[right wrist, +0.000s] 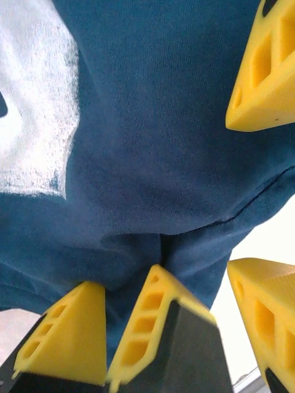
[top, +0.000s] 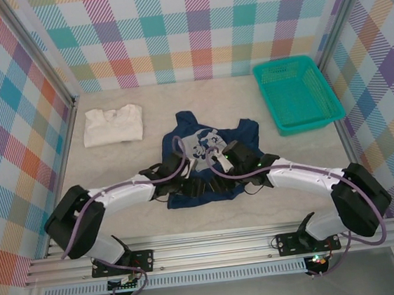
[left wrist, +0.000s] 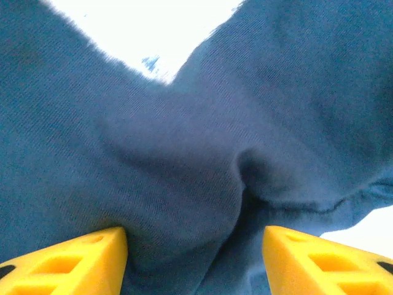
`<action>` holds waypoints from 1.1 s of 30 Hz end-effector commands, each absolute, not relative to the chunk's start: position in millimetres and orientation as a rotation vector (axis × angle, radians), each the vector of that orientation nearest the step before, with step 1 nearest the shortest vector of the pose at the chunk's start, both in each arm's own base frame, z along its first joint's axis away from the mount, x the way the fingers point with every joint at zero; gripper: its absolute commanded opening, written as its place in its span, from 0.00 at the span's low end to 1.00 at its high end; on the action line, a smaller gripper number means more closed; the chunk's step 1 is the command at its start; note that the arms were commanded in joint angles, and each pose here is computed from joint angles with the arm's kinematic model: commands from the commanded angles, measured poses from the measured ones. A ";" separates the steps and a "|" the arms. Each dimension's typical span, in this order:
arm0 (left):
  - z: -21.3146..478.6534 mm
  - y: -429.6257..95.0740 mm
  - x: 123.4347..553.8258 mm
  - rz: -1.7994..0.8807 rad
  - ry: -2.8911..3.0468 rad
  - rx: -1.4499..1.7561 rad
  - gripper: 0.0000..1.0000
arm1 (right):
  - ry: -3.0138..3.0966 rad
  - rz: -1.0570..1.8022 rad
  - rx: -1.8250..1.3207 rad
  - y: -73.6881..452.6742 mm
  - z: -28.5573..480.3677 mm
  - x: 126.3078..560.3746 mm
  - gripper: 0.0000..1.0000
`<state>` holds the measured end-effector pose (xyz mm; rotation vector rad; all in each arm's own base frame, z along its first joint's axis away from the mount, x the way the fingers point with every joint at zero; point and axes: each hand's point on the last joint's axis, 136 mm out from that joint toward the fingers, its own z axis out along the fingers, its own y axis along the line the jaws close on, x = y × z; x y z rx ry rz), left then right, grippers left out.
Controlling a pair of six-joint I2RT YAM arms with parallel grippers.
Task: Fold the inside-out t-shirt
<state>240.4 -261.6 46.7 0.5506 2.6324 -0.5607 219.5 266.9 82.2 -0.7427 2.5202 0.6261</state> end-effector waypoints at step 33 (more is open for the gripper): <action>126.3 -248.3 268.0 -0.839 2.587 0.328 0.00 | 2.248 0.540 -0.926 292.0 84.6 253.8 0.16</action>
